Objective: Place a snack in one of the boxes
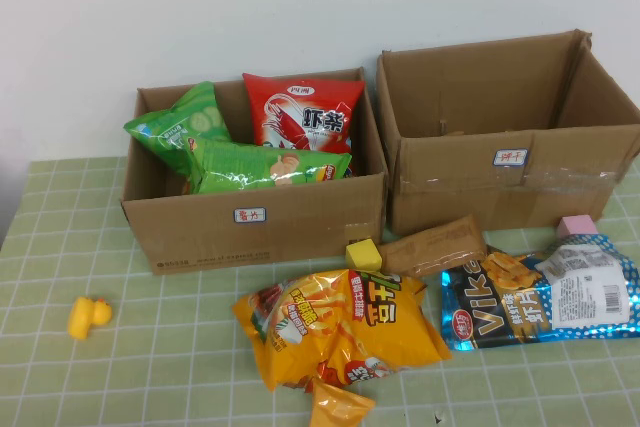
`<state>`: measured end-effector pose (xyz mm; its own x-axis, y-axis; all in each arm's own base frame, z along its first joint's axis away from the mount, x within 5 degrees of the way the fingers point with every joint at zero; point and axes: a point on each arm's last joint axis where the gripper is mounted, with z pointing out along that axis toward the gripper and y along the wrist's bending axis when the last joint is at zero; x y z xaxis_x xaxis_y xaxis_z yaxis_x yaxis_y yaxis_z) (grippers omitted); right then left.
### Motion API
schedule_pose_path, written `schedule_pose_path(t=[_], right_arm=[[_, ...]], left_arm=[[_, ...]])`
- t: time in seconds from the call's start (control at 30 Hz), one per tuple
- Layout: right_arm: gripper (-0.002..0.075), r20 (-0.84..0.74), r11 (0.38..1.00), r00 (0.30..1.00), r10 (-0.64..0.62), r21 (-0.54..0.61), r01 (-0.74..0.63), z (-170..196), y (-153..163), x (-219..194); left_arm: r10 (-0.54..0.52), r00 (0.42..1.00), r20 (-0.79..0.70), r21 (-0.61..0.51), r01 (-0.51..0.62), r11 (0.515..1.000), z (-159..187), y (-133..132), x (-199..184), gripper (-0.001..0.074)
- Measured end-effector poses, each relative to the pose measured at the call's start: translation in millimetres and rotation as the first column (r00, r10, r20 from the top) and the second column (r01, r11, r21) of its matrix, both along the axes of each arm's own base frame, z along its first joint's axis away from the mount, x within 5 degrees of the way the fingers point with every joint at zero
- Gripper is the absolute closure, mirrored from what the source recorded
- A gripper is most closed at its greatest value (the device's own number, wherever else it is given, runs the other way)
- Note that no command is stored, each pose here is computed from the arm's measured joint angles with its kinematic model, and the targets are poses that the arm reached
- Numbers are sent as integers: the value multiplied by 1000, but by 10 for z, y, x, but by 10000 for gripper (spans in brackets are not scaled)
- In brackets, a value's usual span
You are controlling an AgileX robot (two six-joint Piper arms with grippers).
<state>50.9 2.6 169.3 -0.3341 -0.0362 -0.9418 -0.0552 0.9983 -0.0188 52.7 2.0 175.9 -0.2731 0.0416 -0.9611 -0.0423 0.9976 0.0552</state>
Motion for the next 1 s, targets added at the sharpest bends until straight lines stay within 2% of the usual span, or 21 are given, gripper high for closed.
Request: schedule_pose_path(t=[1.0], right_arm=[[728, 0, 1000, 1000, 0, 0, 0, 0, 0, 0]], left_arm=[[0, 1000, 1, -11, 0, 1000, 0, -3, 0, 738]])
